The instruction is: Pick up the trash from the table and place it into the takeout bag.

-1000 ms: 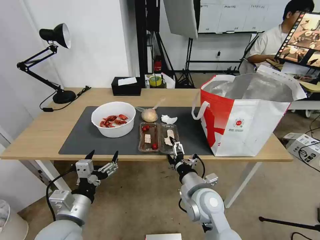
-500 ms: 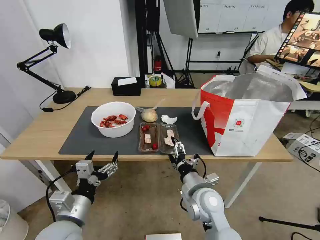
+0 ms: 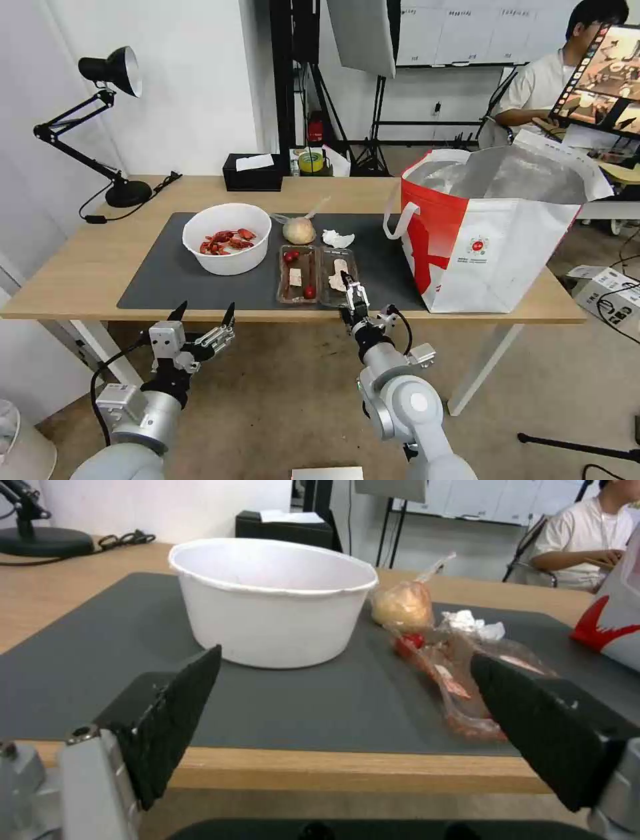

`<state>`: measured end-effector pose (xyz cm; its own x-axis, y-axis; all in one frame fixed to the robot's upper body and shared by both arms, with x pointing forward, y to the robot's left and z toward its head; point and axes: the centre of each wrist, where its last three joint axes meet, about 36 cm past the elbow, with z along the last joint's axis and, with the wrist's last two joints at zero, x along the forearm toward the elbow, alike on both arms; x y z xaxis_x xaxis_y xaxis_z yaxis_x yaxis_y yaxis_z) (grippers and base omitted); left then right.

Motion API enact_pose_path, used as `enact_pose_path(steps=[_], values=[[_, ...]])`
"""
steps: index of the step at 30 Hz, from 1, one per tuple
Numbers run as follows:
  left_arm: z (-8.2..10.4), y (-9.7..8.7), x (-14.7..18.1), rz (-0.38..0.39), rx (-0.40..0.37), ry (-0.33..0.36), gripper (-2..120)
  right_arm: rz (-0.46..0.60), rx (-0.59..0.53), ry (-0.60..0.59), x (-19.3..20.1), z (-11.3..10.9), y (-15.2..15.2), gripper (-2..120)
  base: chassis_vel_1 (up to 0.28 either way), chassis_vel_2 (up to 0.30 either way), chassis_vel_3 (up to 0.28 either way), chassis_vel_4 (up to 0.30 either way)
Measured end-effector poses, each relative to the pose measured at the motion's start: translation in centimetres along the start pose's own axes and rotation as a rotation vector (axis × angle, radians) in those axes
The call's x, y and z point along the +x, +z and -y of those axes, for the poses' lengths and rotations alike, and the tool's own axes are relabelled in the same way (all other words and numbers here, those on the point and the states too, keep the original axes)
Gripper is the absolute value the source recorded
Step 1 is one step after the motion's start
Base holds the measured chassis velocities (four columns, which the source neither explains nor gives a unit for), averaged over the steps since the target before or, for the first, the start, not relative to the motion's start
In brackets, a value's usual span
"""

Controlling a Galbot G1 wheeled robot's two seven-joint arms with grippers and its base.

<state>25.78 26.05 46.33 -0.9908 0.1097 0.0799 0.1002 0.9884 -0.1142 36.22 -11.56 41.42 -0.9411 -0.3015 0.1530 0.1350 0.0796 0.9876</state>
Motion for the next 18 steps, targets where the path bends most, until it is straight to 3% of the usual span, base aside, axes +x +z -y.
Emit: enact_pose_path(steps=[18], values=[[-0.03,0.0,0.0,0.0,-0.001,0.0,100,0.002,0.003,-0.015,-1.09,-0.44,-0.28,100,0.0,0.0,0.0,0.0]])
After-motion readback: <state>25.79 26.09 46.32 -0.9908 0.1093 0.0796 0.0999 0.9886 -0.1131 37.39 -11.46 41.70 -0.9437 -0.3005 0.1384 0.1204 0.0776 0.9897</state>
